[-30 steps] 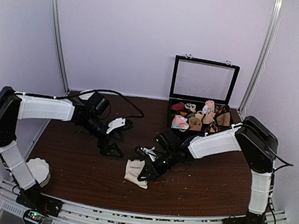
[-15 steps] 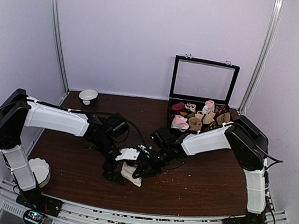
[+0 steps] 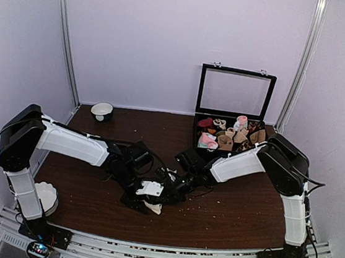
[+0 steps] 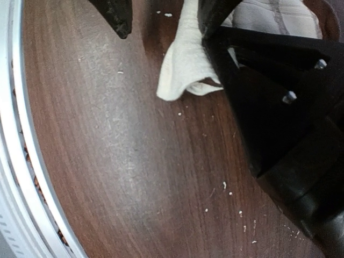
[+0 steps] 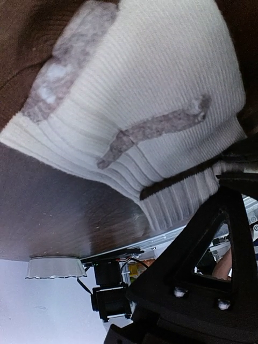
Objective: Roll the socks
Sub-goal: Roll the sock at the center of the board.
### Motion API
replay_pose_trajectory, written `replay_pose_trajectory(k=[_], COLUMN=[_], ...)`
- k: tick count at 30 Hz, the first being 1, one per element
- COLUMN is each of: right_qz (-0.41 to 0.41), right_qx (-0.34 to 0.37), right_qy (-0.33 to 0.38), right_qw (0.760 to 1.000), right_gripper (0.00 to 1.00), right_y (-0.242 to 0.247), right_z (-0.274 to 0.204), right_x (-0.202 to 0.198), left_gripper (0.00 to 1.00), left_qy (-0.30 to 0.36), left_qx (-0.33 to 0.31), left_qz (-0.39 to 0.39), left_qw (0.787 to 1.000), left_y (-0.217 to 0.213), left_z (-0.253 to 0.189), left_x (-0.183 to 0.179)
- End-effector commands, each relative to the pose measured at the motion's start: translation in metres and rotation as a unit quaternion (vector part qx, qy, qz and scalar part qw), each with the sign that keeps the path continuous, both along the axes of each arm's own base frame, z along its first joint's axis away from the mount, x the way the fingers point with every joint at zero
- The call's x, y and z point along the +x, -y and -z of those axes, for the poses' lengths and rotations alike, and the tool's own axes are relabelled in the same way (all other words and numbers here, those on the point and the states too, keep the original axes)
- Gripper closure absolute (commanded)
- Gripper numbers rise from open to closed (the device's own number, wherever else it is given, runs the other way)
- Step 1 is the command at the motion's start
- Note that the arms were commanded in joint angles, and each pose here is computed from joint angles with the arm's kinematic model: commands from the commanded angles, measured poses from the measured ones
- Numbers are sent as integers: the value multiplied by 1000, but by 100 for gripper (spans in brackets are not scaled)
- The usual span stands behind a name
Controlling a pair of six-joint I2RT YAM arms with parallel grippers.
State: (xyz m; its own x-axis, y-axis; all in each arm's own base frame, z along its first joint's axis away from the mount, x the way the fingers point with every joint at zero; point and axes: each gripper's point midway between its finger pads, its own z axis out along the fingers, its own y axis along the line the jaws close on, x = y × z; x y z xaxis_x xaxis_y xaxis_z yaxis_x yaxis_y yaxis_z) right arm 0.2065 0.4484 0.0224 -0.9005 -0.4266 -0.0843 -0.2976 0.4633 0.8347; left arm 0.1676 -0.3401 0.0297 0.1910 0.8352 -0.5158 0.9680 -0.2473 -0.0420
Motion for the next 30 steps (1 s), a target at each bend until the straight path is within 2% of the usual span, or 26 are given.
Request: replay_pose_trajectory(k=[1, 9, 20, 22, 24, 25, 26, 28, 30], right_qz=[47, 47, 61, 63, 64, 64, 63, 58, 57], right_qx=[-105, -98, -100, -97, -94, -90, -84, -68, -55], right_qy=[-14, -17, -10, -10, -9, -10, -9, -8, 3], right_qw=[993, 994, 993, 993, 994, 994, 994, 996, 997], right_gripper=[100, 94, 94, 94, 93, 90, 81, 46, 42], right_y=[35, 42, 64, 67, 68, 67, 66, 61, 58], right_z=[62, 63, 60, 59, 57, 56, 53, 47, 38], right_x=[-5, -12, -15, -18, -19, -20, -19, -19, -10], left_gripper=[58, 60, 65, 68, 76, 79, 83, 88, 92], left_qy=[44, 63, 57, 49, 35, 30, 27, 20, 14], left_qx=[32, 39, 85, 89, 95, 95, 94, 91, 85], left_qz=[-20, -25, -59, -53, -47, -45, -44, -43, -41], left_qw=[998, 997, 993, 993, 994, 994, 994, 995, 995], left_y=[-7, -10, -8, -8, -8, -8, -8, -8, -8], left_z=[18, 11, 27, 32, 37, 38, 37, 35, 32], left_x=[16, 23, 43, 41, 37, 35, 34, 31, 27])
